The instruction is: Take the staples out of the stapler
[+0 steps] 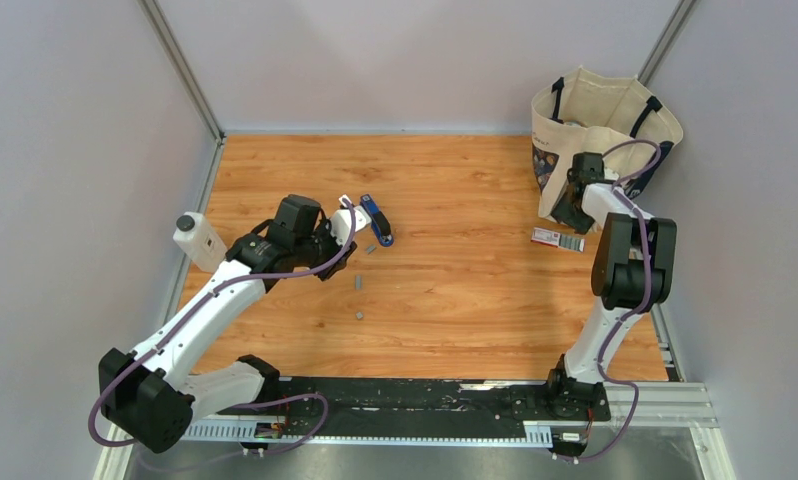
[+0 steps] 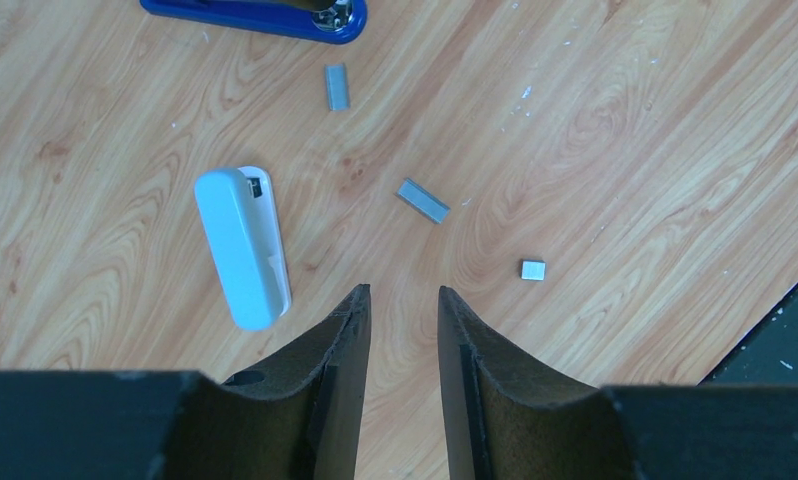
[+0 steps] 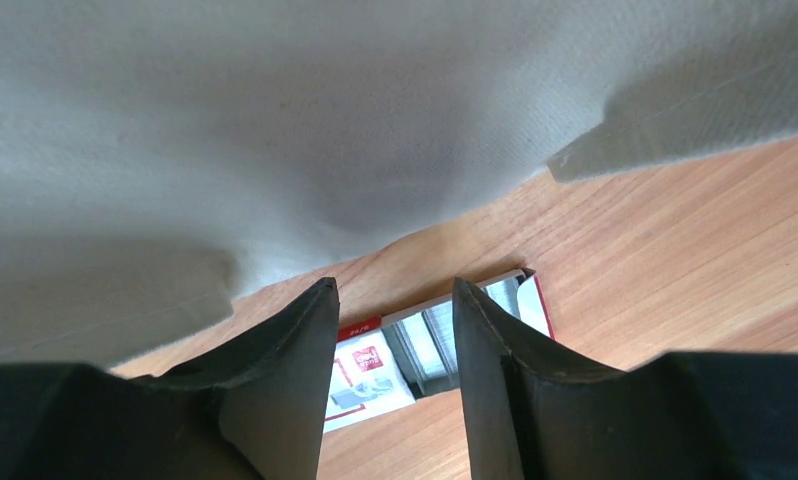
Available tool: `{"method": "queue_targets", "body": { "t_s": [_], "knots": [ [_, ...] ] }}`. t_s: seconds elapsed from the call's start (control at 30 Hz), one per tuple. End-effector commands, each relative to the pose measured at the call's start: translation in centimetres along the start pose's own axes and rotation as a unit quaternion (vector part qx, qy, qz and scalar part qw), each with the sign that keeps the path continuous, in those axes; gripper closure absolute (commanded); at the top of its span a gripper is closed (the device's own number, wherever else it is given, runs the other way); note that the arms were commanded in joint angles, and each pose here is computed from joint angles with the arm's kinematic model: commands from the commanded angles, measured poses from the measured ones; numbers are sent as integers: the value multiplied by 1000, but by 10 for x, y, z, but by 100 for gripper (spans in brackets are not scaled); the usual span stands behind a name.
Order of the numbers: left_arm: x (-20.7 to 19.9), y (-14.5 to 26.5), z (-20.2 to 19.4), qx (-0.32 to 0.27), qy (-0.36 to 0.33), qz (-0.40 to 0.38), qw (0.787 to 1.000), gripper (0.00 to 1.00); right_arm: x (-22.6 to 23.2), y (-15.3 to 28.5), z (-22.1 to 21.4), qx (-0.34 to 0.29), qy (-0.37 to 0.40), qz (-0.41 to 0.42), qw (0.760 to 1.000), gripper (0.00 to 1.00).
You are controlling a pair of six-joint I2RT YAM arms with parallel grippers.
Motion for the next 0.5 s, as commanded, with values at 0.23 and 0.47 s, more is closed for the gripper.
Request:
{"method": "queue_targets", "body": {
  "t_s": [0.23, 0.47],
  "knots": [
    [-1, 6, 4, -23, -6, 3, 1000, 61, -7, -18, 10, -9, 11, -32, 999, 49],
    [-2, 6, 1, -18, -12, 4, 1000, 61, -3, -17, 16, -10, 12, -31, 999, 48]
  ]
}}
Point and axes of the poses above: each gripper's point midway between its finger pads, its own y axis back along the fingers, its own x axis along the line the jaws close on, z = x × y, the point moved 6 cm from there along y, back along the fingers, and after that the axes turned 7 degrees about -y, right-handed, at the moved point
